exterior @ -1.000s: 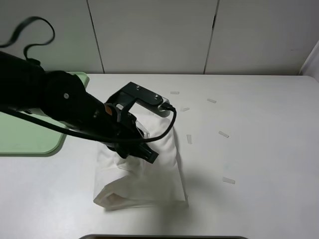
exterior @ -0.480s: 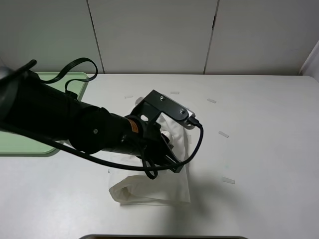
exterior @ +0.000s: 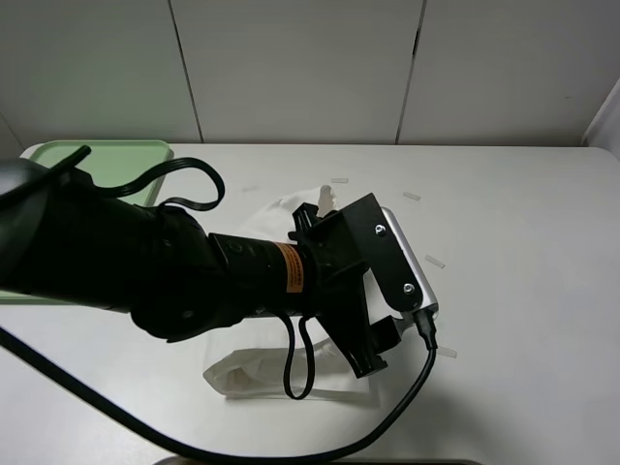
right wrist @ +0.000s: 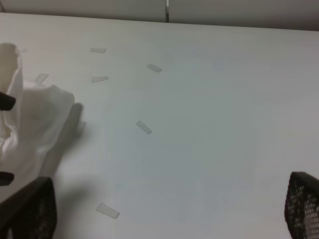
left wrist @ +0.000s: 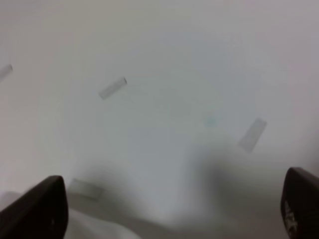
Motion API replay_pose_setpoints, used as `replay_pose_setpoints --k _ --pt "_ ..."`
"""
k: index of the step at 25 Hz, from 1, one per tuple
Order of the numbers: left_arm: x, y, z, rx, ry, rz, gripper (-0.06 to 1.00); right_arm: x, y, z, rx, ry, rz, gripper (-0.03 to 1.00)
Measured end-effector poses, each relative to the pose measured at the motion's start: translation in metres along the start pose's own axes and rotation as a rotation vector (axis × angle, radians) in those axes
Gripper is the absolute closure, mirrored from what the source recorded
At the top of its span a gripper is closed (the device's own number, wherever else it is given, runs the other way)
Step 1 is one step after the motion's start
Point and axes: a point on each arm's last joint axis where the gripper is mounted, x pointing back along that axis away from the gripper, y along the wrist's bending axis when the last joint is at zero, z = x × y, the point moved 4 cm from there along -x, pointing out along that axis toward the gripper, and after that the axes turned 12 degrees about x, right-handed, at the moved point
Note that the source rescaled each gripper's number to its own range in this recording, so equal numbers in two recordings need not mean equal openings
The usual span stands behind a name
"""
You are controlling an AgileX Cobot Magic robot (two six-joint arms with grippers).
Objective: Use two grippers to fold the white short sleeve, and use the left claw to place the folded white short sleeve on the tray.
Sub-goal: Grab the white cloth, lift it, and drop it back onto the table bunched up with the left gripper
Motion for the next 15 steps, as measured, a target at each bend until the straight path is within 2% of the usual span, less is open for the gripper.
replay_pose_setpoints --k 4,7,8,11,15 --pt "0.000 0.002 -0.004 -0.008 -0.032 -0.002 0.08 0.000 0.000 0.000 0.000 0.000 0.000 -0.03" --pt "0.005 0.009 -0.010 0.091 -0.056 -0.040 0.08 0.000 0.000 0.000 0.000 0.000 0.000 -0.03" --pt "0.013 0.020 -0.017 0.188 -0.076 -0.080 0.08 0.000 0.000 0.000 0.000 0.000 0.000 -0.03" --pt "0.032 0.041 -0.023 0.324 -0.070 -0.138 0.08 0.000 0.000 0.000 0.000 0.000 0.000 -0.03" --pt "0.047 0.076 -0.008 0.384 0.035 -0.200 0.08 0.000 0.000 0.000 -0.001 0.000 0.000 -0.03"
